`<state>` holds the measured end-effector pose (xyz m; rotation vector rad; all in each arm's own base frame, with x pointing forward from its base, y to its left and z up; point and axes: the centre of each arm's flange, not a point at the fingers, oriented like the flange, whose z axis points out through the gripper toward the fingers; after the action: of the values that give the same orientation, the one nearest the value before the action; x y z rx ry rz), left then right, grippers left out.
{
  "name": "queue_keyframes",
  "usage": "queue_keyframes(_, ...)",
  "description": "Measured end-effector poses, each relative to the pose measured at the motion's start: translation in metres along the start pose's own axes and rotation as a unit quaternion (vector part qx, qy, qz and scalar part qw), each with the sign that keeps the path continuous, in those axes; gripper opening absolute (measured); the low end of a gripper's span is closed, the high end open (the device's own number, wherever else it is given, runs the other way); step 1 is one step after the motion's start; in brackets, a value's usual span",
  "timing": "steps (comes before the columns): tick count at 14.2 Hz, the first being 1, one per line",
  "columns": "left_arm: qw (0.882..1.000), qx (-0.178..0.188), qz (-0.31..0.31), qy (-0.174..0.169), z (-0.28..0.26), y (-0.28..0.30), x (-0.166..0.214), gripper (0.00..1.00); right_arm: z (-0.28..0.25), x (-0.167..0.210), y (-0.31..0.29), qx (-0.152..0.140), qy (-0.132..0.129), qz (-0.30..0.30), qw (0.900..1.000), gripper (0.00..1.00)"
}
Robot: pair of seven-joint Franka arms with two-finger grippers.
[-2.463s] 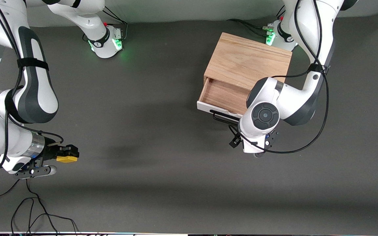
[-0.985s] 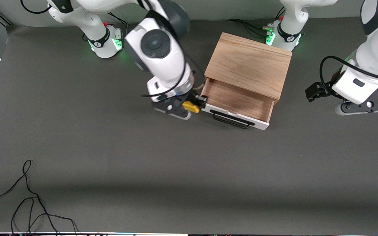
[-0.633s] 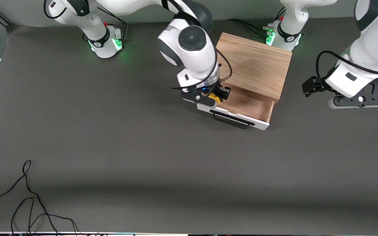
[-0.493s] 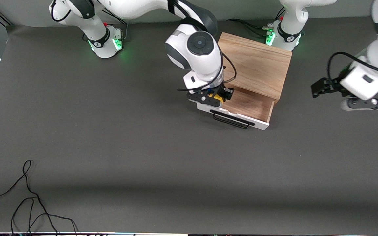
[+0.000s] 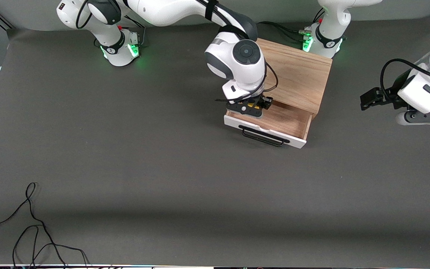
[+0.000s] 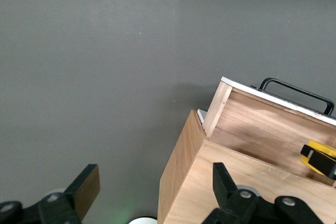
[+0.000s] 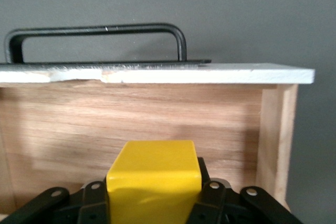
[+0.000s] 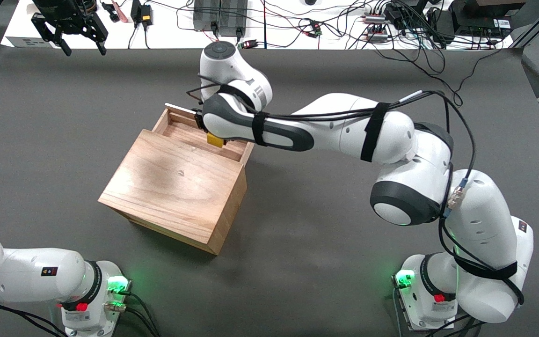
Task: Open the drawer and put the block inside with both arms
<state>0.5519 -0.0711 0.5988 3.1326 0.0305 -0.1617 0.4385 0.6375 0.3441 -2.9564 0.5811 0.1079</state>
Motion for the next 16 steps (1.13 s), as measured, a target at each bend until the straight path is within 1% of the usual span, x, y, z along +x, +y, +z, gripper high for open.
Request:
queue_keyframes(3,1.000,0.001,0.004,0.002,-0.001,0.000,-0.004,0.96,0.015,0.001,0.000,-0.006,0.004,0.000,1.000,0.55)
queue_keyframes(5,1.000,0.001,0.016,0.005,-0.002,0.000,-0.004,0.96,0.021,0.003,0.001,-0.011,0.012,-0.002,1.000,0.55)
queue_keyframes(7,1.000,0.001,0.018,0.007,-0.002,-0.001,-0.004,0.97,0.023,0.004,0.002,-0.013,0.013,-0.003,1.000,0.55)
queue_keyframes(10,1.000,0.000,0.021,0.011,-0.003,-0.003,-0.003,0.97,0.024,0.005,0.002,-0.014,0.018,-0.004,1.000,0.58)
queue_keyframes(11,1.000,0.000,0.022,0.012,-0.004,-0.003,-0.003,0.97,0.023,0.005,0.001,-0.013,0.020,-0.005,1.000,0.63)
queue_keyframes(13,1.000,0.000,0.020,0.014,-0.004,-0.005,-0.002,0.97,0.017,0.006,-0.001,-0.008,0.024,-0.006,1.000,0.81)
queue_keyframes(14,1.000,-0.001,0.018,0.014,-0.004,-0.010,-0.001,0.97,0.011,0.007,-0.002,-0.003,0.027,-0.005,1.000,0.93)
queue_keyframes(15,1.000,-0.001,0.018,0.014,-0.004,-0.016,-0.001,0.97,0.002,0.010,-0.004,0.004,0.031,-0.004,1.000,1.00)
queue_keyframes(16,1.000,-0.001,0.018,0.014,-0.004,-0.021,0.000,0.97,-0.010,0.015,-0.005,0.012,0.035,-0.002,0.999,1.00)
